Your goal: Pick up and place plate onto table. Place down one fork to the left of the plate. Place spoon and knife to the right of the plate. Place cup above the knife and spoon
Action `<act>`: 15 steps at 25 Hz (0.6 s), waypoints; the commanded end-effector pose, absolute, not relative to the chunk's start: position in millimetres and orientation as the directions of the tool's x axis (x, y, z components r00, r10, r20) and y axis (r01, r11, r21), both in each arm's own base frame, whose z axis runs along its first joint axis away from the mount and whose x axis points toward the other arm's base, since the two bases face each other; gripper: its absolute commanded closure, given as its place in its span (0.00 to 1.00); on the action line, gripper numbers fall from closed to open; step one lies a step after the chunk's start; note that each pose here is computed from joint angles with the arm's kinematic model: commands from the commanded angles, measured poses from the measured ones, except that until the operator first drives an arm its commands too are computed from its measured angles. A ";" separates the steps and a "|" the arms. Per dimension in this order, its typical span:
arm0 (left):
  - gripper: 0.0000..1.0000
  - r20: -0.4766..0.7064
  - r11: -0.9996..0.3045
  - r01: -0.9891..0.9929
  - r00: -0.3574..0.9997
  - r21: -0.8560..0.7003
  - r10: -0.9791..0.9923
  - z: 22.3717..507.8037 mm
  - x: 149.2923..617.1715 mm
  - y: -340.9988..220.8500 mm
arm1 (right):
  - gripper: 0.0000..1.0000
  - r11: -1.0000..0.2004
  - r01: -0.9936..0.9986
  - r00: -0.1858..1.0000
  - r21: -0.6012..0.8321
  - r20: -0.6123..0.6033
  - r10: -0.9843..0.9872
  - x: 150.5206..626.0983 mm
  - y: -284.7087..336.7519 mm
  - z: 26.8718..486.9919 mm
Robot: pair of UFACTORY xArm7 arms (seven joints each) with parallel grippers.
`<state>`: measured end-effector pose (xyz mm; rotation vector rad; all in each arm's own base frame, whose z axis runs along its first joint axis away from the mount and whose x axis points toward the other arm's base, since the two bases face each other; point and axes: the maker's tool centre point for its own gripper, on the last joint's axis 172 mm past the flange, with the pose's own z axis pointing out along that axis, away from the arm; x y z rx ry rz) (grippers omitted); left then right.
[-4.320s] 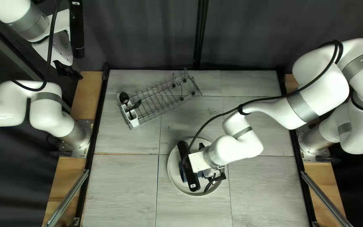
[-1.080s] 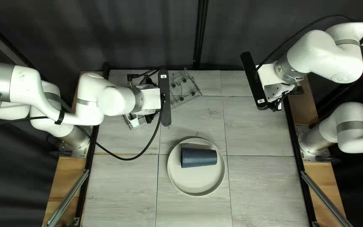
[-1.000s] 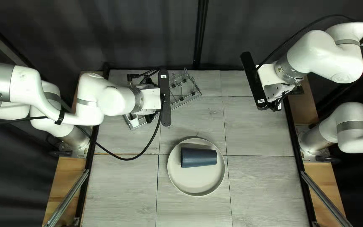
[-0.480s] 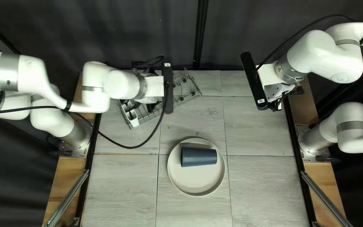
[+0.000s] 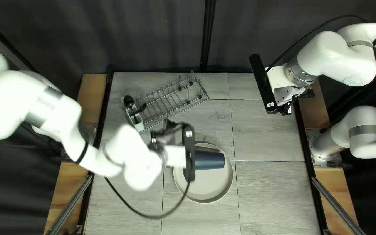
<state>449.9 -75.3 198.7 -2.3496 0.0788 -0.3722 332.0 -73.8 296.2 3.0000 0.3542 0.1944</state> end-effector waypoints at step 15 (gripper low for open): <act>0.00 0.161 -0.681 -0.072 0.948 -0.729 -0.273 170.3 457.6 -96.4 | 0.00 -0.966 0.224 0.964 0.128 0.113 0.239 332.0 -73.8 296.2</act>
